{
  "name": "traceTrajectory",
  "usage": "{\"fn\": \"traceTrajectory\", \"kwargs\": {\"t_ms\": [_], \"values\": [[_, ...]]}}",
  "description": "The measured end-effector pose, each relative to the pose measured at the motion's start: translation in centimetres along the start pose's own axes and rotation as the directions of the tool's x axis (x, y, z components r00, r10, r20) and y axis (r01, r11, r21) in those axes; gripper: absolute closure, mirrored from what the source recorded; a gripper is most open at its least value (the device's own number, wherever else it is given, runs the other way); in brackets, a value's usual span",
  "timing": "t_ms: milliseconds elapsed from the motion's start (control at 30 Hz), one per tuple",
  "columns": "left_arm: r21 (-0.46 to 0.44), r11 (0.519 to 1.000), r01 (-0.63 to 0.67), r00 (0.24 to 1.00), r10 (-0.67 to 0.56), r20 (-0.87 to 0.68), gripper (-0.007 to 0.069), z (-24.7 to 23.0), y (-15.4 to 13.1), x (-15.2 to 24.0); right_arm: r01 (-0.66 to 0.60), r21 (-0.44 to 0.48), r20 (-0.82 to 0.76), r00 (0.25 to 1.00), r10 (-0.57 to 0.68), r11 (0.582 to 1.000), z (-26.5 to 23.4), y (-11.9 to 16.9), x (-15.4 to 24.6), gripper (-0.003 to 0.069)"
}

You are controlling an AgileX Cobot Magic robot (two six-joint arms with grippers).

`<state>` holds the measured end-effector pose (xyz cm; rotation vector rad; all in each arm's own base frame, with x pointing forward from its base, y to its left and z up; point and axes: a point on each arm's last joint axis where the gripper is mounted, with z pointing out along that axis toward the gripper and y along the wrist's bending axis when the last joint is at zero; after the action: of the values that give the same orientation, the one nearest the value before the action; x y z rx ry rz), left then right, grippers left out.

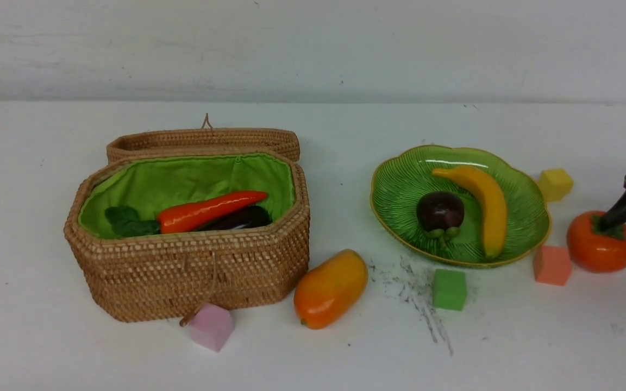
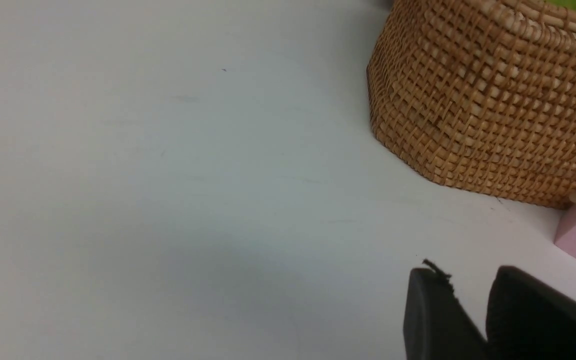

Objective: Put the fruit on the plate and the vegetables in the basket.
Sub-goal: Grab a tomato with your right arm and place it on the plate on the right.

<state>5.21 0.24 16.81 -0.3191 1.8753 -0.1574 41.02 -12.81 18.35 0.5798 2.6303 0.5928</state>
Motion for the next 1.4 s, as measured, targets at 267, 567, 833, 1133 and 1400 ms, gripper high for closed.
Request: {"fn": "traceTrajectory", "kwargs": {"t_ms": [267,567,833,1133,1400], "values": [[0.0,1.0,0.0,1.0,0.0,0.0,0.0448,0.0,0.0,0.0,-0.044,-0.041,-0.002,0.999,0.044,0.998,1.0,0.1,-0.1,0.0085],[0.0,1.0,0.0,1.0,0.0,0.0,0.0442,0.0,0.0,0.0,0.02,-0.065,-0.069,0.997,-0.024,0.998,-0.1,1.2,-0.9,0.0162],[0.0,1.0,0.0,1.0,0.0,0.0,0.0442,0.0,0.0,0.0,0.152,-0.073,0.117,0.983,-0.143,0.986,-8.7,6.0,-2.7,0.0162],[0.0,1.0,0.001,1.0,-0.001,0.0,0.0439,0.0,0.0,0.0,0.468,-0.445,0.286,0.882,-0.374,0.764,-12.5,21.6,2.7,0.0162],[0.0,1.0,0.001,1.0,-0.001,0.0,0.0439,0.0,0.0,0.0,0.598,-0.606,0.309,0.785,-0.538,0.525,-4.5,33.7,11.3,0.0162]]}}
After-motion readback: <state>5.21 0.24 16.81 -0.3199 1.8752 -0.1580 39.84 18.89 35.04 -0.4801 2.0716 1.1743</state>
